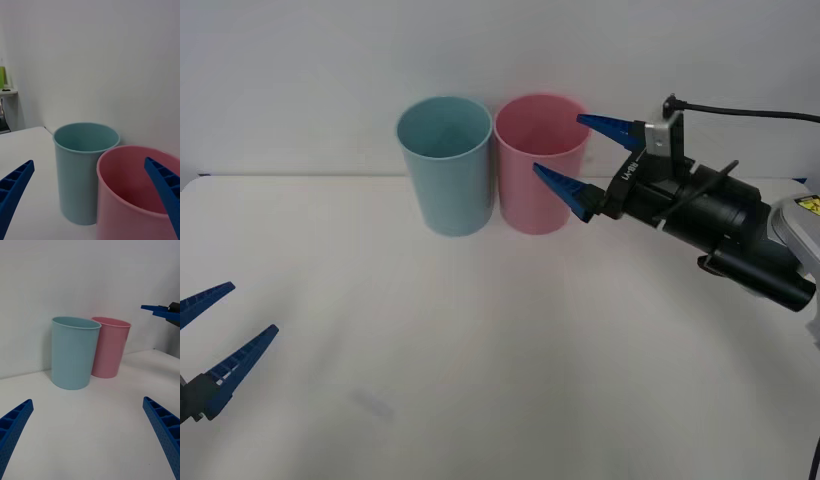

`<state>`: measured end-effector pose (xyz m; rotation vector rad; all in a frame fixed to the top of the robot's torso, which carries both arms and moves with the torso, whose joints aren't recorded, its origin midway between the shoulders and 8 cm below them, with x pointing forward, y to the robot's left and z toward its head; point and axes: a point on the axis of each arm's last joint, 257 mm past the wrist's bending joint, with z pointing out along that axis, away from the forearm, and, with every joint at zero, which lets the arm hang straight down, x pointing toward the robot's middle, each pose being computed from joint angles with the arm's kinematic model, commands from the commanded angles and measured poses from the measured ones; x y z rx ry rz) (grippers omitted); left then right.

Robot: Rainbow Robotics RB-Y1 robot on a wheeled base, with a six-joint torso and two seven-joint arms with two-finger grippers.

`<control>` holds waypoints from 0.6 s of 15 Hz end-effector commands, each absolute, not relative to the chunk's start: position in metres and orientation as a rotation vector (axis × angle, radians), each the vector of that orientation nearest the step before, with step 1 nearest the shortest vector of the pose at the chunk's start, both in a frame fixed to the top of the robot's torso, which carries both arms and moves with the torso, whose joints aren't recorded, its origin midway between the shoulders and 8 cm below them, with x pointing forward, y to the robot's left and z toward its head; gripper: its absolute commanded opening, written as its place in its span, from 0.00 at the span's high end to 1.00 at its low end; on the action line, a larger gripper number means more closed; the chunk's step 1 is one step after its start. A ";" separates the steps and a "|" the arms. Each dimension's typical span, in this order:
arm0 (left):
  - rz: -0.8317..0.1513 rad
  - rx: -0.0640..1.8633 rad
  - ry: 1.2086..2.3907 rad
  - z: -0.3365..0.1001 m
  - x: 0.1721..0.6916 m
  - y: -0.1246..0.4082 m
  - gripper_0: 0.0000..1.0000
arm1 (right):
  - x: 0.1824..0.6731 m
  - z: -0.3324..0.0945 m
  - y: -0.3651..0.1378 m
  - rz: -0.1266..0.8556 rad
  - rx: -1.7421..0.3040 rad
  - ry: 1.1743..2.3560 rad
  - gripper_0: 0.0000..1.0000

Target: Grasp the object on the table and drop it into the matching bin: aluminum can to the light blue bin, PET bottle to the pink bin.

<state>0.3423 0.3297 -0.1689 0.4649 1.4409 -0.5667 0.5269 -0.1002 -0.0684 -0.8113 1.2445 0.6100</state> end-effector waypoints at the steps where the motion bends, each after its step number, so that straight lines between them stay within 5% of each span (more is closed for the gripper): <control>1: -0.567 0.465 1.441 -0.169 0.342 0.330 0.00 | 0.497 -0.083 -0.142 0.565 -0.823 1.234 0.00; 9: -0.567 0.465 1.441 -0.169 0.342 0.330 0.00 | 0.424 -0.158 -0.254 0.306 -0.824 1.295 0.00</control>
